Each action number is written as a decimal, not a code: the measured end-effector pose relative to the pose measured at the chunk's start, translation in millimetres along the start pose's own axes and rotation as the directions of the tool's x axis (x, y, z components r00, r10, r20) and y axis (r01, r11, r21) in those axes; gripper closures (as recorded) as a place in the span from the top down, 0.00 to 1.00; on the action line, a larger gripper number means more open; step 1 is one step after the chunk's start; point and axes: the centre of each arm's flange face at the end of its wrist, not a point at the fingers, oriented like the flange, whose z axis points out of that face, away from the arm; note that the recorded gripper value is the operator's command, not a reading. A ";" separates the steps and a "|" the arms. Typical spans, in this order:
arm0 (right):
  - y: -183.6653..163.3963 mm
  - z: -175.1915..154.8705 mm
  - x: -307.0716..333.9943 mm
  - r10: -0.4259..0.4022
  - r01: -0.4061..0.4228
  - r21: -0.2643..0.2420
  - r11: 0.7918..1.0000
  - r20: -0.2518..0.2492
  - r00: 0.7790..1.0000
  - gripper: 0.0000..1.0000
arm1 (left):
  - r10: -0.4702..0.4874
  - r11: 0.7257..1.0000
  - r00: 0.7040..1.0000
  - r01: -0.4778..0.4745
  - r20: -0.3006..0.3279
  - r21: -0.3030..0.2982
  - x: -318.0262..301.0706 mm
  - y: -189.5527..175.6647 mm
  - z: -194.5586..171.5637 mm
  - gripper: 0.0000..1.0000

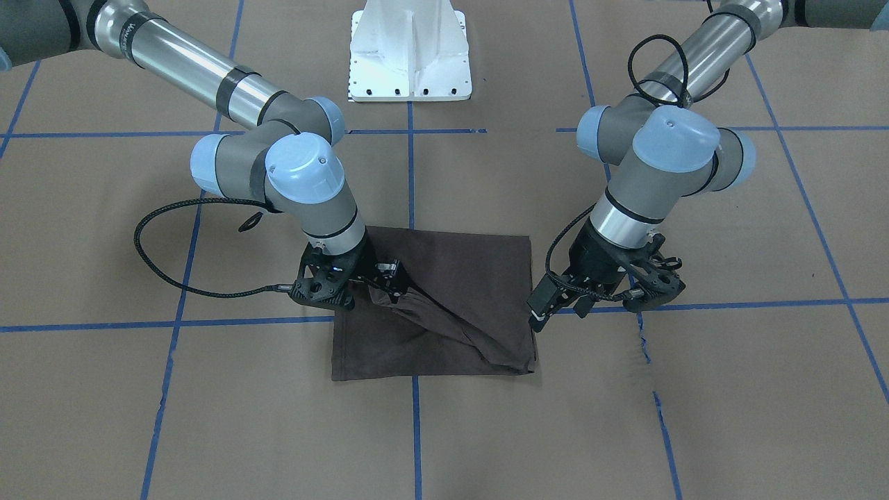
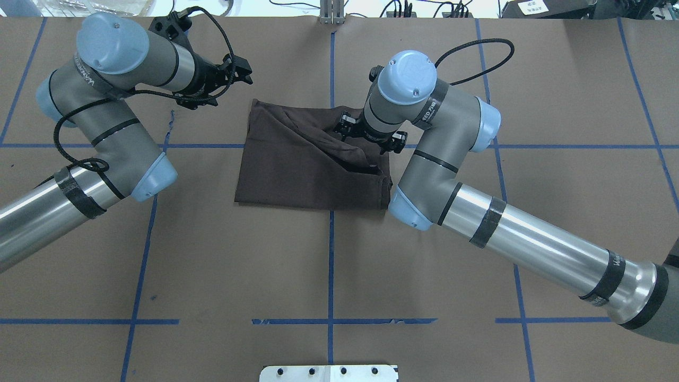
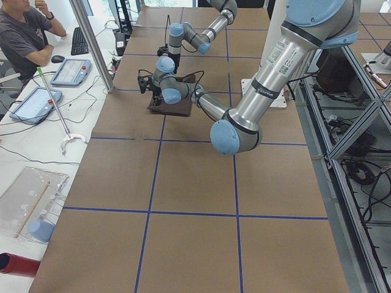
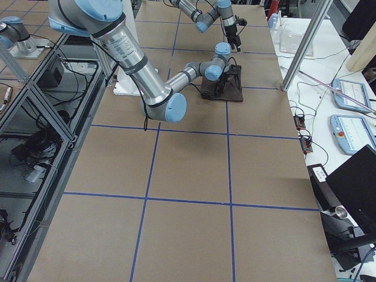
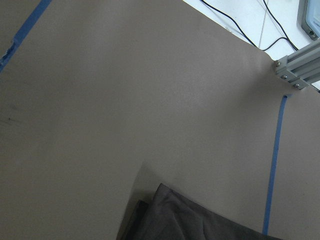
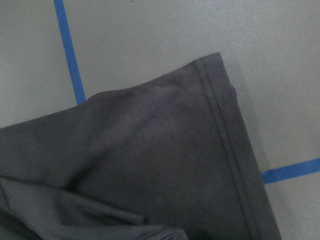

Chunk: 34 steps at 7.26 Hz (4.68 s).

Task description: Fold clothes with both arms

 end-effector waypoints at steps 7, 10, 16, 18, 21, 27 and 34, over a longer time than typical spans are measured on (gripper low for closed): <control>-6.4 13.5 9.6 -0.004 0.004 0.000 1.000 0.034 0.999 0.60 | 0.001 1.000 1.000 -0.001 0.002 0.001 -2.5 -0.5 1.7 1.00; -4.0 15.8 11.2 -0.002 0.002 -0.017 1.000 0.033 0.999 0.51 | 0.001 1.000 1.000 -0.001 0.004 0.003 -4.5 -1.0 2.9 1.00; 3.0 14.8 11.4 -0.004 0.007 -0.066 0.998 0.044 0.999 0.42 | 0.000 1.000 1.000 0.000 0.007 0.002 -4.9 -1.8 2.8 1.00; 3.6 14.5 11.1 -0.004 0.007 -0.071 0.997 0.046 0.999 0.00 | 0.000 1.000 1.000 0.000 0.007 0.002 -4.5 -1.9 2.7 1.00; 3.3 13.4 10.6 -0.012 0.015 -0.073 0.997 0.050 0.999 0.00 | 0.000 1.000 1.000 0.000 0.002 0.003 -3.6 -2.3 1.9 1.00; -52.7 -10.8 27.2 -0.011 0.005 0.053 0.999 0.100 0.995 0.00 | -0.003 1.000 1.000 0.003 0.004 0.004 -2.3 -3.0 0.8 1.00; -119.4 -31.6 53.1 -0.005 -0.004 0.135 0.991 0.063 0.998 1.00 | -0.003 1.000 1.000 0.003 -0.006 0.018 -0.9 -20.8 -11.8 1.00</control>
